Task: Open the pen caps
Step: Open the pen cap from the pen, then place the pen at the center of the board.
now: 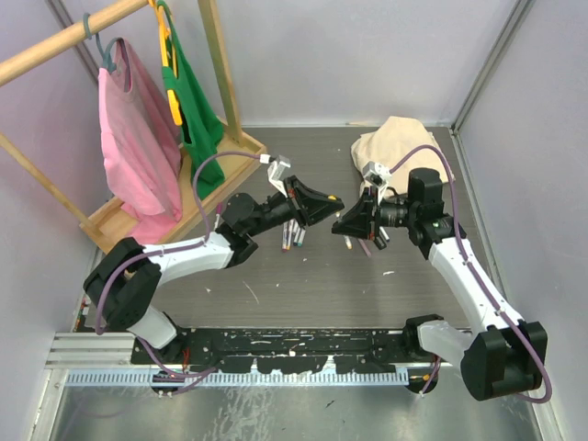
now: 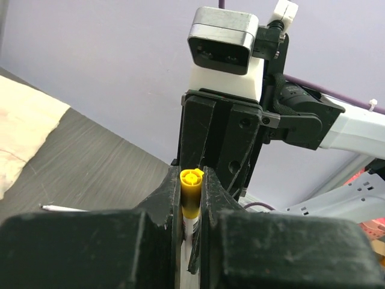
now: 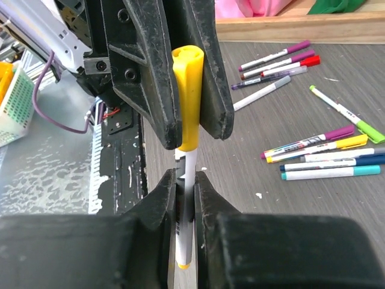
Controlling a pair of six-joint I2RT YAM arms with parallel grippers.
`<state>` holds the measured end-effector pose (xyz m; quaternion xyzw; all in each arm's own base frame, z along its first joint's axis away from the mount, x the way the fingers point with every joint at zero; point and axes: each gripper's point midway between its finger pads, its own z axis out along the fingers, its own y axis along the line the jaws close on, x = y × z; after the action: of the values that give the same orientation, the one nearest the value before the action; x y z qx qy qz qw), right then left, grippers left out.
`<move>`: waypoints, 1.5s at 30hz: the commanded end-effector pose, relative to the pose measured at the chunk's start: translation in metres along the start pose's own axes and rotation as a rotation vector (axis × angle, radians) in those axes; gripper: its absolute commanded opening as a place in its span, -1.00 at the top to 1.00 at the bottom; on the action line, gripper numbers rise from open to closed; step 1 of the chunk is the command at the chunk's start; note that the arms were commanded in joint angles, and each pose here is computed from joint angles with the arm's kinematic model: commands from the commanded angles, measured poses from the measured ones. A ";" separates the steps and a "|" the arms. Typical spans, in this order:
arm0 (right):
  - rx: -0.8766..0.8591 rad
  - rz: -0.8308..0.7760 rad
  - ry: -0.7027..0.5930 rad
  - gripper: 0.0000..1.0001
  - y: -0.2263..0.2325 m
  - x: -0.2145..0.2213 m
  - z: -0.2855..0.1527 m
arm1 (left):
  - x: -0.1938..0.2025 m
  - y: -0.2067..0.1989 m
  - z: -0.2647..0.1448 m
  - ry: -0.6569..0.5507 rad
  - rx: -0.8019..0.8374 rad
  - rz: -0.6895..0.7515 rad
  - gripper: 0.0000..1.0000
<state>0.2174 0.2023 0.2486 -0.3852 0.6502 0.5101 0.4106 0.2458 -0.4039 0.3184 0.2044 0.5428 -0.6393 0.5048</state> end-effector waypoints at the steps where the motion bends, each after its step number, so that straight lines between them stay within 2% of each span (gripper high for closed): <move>1: -0.021 0.028 0.011 0.99 0.000 -0.003 0.002 | -0.138 0.000 -0.003 -0.383 -0.046 0.144 1.00; 4: -0.023 0.057 0.037 0.98 -0.004 0.004 0.006 | -0.187 0.008 -0.009 -0.531 -0.072 0.145 1.00; 7: -0.012 0.069 0.066 0.99 -0.008 0.009 0.009 | -0.216 0.013 -0.013 -0.628 -0.090 0.143 1.00; 11: 0.048 0.081 0.092 0.99 -0.021 0.013 0.009 | -0.225 0.017 -0.018 -0.655 -0.115 0.148 1.00; 17: 0.420 -0.054 0.172 0.96 -0.078 0.014 -0.016 | -0.174 0.041 -0.033 -0.489 -0.220 0.127 1.00; 21: 0.670 -0.127 0.233 0.85 -0.119 0.015 -0.044 | -0.116 0.088 -0.049 -0.296 -0.421 0.061 1.00; 29: 1.089 -0.045 0.329 0.85 -0.190 0.037 -0.117 | -0.032 0.149 -0.082 -0.029 -0.690 -0.065 1.00; 32: 1.144 0.002 0.373 0.85 -0.206 0.054 -0.138 | -0.014 0.160 -0.092 0.025 -0.745 -0.093 1.00; 38: 1.174 0.115 0.474 0.85 -0.228 0.098 -0.166 | 0.011 0.170 -0.096 0.101 -0.751 -0.106 1.00; 45: 1.095 0.237 0.541 0.74 -0.238 0.131 -0.159 | 0.025 0.170 -0.096 0.136 -0.727 -0.142 1.00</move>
<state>0.3498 -0.0114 0.0572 -0.1469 0.9437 0.0202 0.2957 0.3598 -0.3049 0.1789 -0.0003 0.7884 -0.4064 0.4617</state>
